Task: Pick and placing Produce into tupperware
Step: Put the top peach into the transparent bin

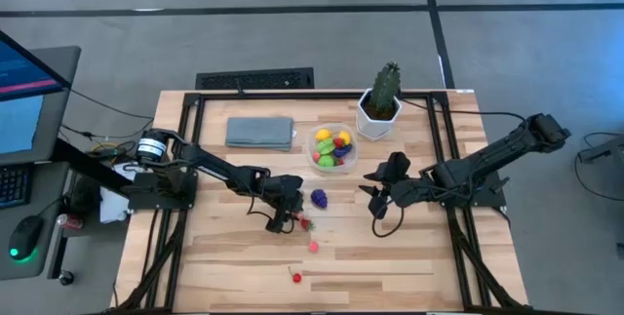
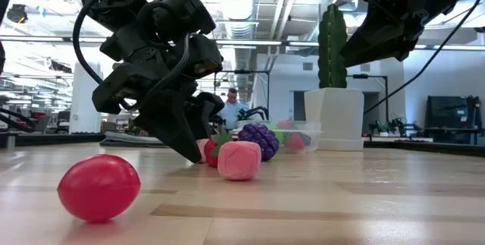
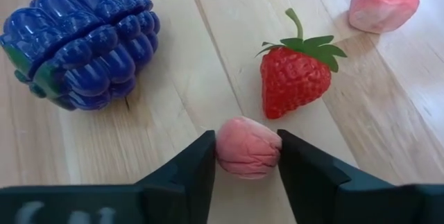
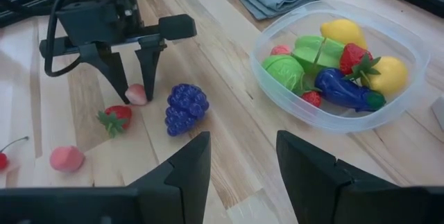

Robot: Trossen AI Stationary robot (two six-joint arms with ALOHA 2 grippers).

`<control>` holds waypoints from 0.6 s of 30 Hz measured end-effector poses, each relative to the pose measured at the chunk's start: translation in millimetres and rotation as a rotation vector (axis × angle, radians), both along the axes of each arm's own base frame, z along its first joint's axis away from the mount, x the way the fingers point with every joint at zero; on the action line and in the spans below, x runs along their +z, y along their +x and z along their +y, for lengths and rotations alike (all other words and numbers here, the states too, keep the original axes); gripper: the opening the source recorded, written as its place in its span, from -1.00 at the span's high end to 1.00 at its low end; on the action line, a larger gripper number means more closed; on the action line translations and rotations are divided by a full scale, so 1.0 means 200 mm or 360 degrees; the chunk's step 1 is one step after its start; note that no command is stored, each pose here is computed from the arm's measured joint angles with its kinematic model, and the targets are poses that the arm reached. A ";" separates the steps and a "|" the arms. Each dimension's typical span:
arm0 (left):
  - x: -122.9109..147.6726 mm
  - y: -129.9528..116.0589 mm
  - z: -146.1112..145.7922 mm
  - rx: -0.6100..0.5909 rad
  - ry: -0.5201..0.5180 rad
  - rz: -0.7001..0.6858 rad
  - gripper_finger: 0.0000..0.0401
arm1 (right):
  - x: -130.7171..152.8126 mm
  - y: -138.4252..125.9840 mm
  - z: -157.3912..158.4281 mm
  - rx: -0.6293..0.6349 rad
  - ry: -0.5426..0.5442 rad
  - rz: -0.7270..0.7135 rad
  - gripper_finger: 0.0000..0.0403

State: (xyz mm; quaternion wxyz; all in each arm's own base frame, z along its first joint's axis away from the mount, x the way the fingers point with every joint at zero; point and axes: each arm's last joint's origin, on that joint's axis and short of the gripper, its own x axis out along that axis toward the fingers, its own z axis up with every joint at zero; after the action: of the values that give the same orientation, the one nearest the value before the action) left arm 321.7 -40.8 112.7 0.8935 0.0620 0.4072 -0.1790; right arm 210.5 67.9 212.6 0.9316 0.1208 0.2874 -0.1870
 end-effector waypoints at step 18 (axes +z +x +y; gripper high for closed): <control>0.01 0.01 0.00 0.0050 -0.0056 0.0024 0.46 | 0.00 0.00 0.00 -0.0001 0.0000 0.0002 0.07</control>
State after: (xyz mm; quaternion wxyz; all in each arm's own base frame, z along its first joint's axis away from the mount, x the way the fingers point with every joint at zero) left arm 323.7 -40.9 114.6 0.8941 0.0385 0.4114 -0.1726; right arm 210.4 67.9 212.3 0.9314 0.1208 0.2879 -0.1872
